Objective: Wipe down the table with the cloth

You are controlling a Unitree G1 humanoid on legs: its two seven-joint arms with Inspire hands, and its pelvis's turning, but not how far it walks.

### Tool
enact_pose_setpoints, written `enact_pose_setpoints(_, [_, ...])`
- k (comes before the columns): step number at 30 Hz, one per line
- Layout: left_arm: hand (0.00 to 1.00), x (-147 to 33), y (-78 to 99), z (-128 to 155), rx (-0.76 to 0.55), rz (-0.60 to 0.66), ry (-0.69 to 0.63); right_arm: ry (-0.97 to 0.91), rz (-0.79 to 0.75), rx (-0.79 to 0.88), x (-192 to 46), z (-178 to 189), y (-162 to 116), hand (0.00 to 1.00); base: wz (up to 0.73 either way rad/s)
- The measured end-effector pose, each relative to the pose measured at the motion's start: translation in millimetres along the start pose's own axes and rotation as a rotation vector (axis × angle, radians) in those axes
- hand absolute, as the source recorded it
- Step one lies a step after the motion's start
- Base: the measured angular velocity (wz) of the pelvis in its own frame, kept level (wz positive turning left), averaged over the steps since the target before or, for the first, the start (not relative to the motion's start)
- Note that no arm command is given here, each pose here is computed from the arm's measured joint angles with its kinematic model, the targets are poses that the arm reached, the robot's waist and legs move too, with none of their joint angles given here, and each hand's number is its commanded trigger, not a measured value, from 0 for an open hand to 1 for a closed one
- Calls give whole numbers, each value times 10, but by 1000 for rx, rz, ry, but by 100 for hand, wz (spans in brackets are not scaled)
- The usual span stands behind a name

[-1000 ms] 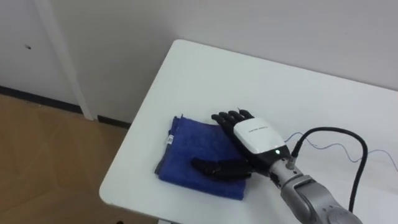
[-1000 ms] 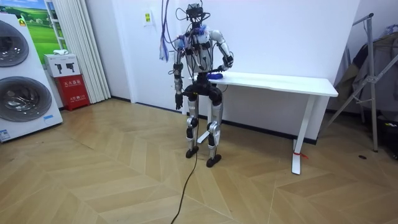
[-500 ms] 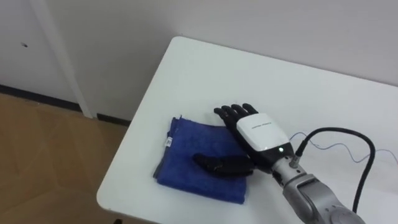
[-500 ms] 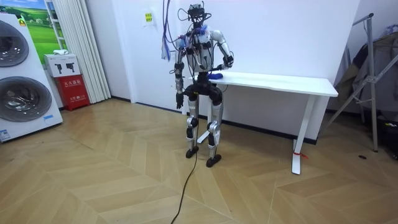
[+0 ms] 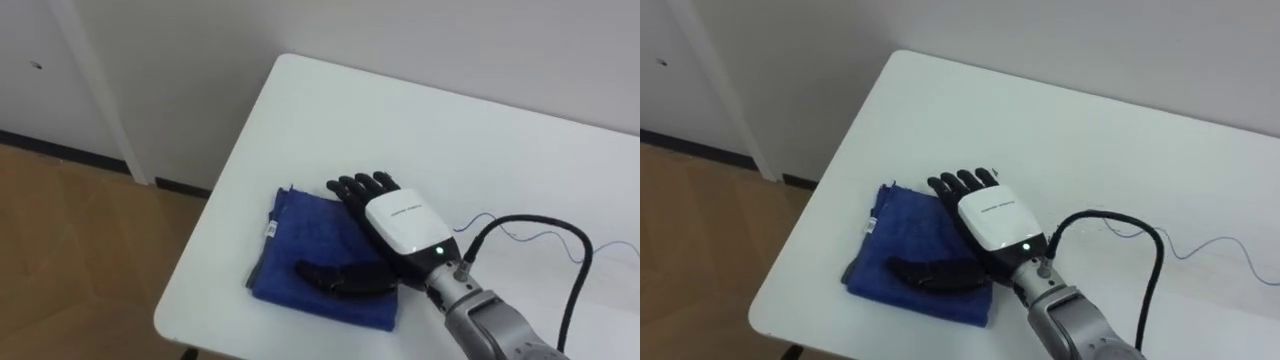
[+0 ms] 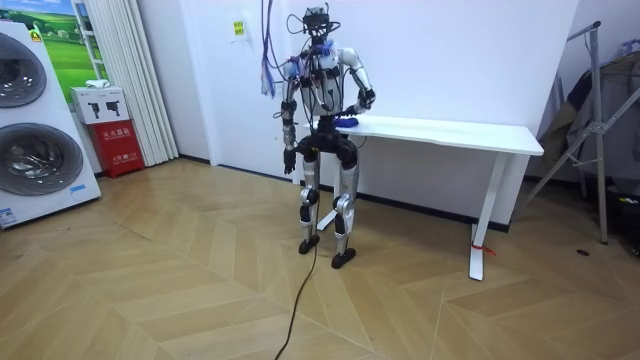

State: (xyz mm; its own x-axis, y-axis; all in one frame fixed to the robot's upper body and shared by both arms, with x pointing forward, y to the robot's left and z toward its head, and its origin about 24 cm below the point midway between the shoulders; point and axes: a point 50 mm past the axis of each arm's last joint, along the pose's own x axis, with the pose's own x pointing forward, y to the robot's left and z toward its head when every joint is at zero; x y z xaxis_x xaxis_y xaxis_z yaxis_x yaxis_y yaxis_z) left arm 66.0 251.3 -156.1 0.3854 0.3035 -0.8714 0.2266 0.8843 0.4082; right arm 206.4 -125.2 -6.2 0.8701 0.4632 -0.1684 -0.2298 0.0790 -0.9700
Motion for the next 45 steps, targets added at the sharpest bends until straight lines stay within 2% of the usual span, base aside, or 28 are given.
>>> enact_pose_setpoints(6, [0,9,5,39,24,0,-20,-79,50,15,-13,175,76,0,-6])
enact_pose_setpoints(14, [0,7,-24,14,44,-14,-9,-99,84,31,-34,230,127,0,-4])
enact_pose_setpoints(15, [0,7,-27,9,44,-15,-7,-96,87,38,-48,232,141,5,0])
enact_pose_setpoints(16, [0,6,-28,-1,44,-16,-3,-95,87,46,-55,233,147,61,0])
enact_pose_setpoints(17, [0,6,-29,-7,45,-16,0,-95,87,47,-55,234,147,100,0])
enact_pose_setpoints(28, [0,-1,-49,-29,54,-25,5,-92,-26,83,-32,241,38,100,0])
enact_pose_setpoints(35, [0,-2,-40,-32,45,-20,7,-94,-43,114,-38,227,89,100,0])
enact_pose_setpoints(40, [0,-7,-40,-58,43,-19,16,-50,-33,232,-54,155,138,100,2])
enact_pose_setpoints(45, [0,-21,-47,-122,44,-20,43,-26,-38,239,-55,78,129,100,2])
